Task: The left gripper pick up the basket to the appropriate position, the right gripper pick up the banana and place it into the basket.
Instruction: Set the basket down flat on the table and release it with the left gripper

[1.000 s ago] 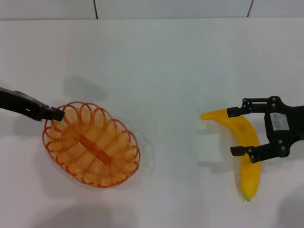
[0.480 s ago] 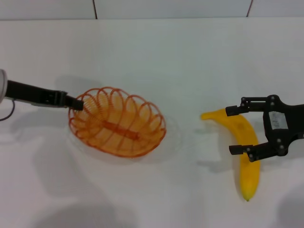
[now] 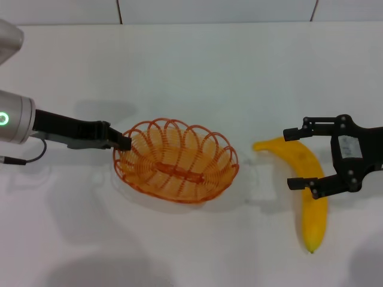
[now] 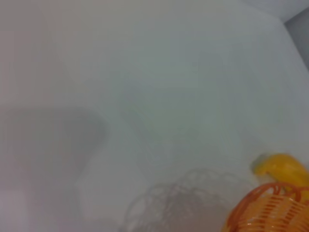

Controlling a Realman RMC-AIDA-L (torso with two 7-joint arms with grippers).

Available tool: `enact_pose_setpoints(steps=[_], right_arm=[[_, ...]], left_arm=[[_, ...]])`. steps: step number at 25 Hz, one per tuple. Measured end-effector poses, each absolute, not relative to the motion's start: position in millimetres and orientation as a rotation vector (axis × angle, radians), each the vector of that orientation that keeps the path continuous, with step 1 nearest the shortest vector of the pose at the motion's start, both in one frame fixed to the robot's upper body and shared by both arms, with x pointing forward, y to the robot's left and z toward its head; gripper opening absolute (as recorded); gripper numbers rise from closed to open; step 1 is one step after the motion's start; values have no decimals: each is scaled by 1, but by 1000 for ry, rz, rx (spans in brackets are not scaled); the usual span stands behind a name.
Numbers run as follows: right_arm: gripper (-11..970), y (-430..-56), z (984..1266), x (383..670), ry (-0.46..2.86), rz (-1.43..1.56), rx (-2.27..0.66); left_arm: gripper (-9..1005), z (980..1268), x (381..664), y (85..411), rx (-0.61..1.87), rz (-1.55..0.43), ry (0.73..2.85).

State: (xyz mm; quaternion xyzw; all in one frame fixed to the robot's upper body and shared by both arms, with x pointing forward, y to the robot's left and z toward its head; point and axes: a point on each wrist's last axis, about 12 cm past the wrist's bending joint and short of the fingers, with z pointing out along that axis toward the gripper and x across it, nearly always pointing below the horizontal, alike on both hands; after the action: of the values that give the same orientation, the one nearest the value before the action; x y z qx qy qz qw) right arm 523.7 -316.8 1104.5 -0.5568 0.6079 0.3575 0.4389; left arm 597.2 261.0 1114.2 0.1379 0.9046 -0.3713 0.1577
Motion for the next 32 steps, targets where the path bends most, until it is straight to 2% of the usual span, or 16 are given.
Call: enact_pose_setpoints(steps=[32], right_arm=[[862,-317,1104,522,1510,889,-1377]], left_arm=[[63,1096,584,266,297,-1129,2622]])
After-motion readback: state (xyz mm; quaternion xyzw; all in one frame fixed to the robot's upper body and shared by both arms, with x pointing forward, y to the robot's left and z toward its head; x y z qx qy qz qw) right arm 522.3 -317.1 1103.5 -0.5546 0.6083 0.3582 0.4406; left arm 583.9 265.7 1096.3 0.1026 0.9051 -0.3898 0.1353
